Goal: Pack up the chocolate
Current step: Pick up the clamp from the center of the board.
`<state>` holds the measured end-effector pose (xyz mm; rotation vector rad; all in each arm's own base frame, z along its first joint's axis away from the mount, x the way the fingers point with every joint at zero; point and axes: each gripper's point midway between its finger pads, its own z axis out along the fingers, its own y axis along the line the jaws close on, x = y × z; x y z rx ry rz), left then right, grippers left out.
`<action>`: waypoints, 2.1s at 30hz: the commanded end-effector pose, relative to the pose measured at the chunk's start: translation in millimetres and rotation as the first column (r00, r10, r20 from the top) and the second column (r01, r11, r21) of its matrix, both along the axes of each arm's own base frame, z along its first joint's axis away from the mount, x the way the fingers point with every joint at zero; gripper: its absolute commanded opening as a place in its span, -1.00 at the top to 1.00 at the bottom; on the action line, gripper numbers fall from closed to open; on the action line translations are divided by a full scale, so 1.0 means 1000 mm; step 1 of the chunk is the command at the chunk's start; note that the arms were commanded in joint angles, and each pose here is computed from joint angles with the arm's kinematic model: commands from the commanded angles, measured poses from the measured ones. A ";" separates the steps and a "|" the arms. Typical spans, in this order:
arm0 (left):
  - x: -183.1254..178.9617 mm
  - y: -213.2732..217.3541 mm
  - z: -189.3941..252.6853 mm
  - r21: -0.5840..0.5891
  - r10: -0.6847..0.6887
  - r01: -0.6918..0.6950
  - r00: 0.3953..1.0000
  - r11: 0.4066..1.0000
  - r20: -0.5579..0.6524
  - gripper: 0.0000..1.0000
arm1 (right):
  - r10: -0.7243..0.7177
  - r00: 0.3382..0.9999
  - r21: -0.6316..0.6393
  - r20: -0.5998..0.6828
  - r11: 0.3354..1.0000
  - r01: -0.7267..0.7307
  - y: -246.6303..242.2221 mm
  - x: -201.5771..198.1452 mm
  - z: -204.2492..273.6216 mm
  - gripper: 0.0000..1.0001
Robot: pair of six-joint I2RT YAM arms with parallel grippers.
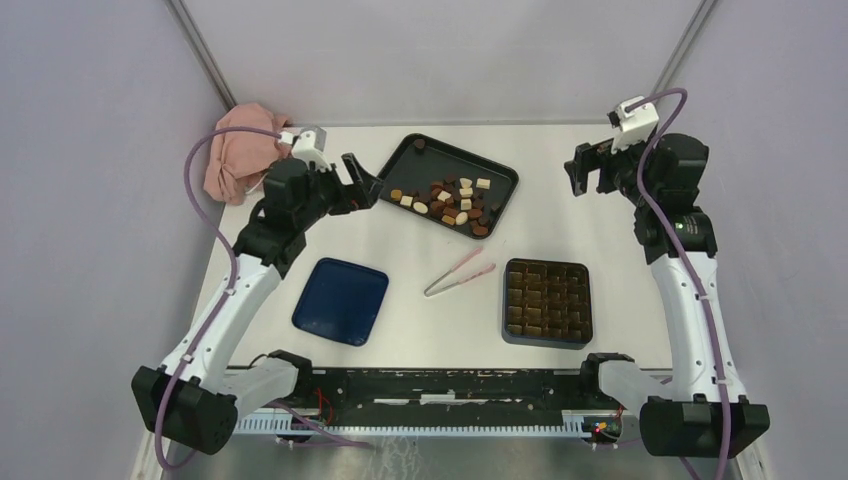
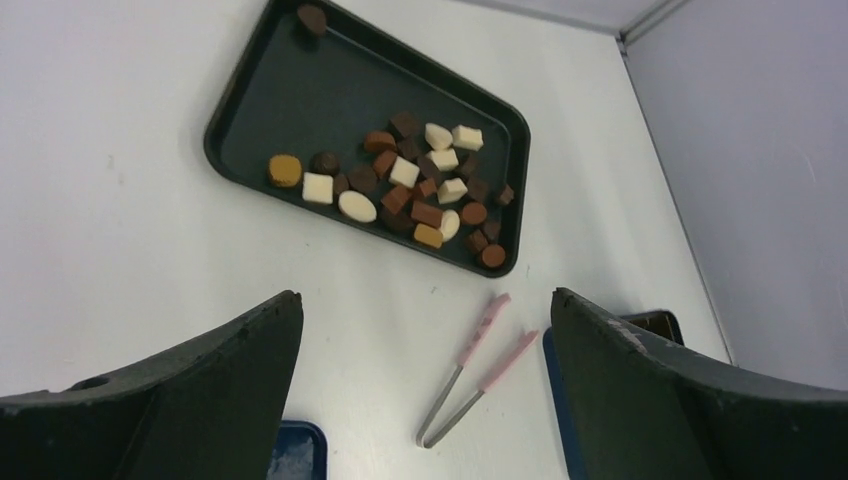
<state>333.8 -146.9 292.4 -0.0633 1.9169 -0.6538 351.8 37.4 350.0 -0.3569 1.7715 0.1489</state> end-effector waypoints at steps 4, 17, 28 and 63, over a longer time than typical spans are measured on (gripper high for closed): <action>-0.013 -0.055 -0.038 0.051 -0.166 0.168 0.985 0.984 -0.045 -0.90 | 0.305 0.951 -0.183 0.050 0.939 -0.291 0.031 -0.031 -0.047 -0.96; 0.001 -0.123 -0.178 0.200 -0.255 0.346 0.892 0.917 -0.374 -0.13 | 0.491 0.824 -0.153 -0.282 0.825 -0.544 0.045 -0.077 -0.161 -0.96; -0.026 -0.193 -0.243 0.344 -0.349 0.536 0.808 0.771 -0.476 -0.07 | 0.492 0.801 -0.099 -0.341 0.829 -0.551 0.046 -0.083 -0.189 -0.96; -0.003 -0.128 -0.061 0.160 0.074 -0.080 0.996 0.984 0.041 0.96 | 0.544 0.826 0.336 0.147 0.758 -0.559 0.141 -0.087 -0.058 -0.95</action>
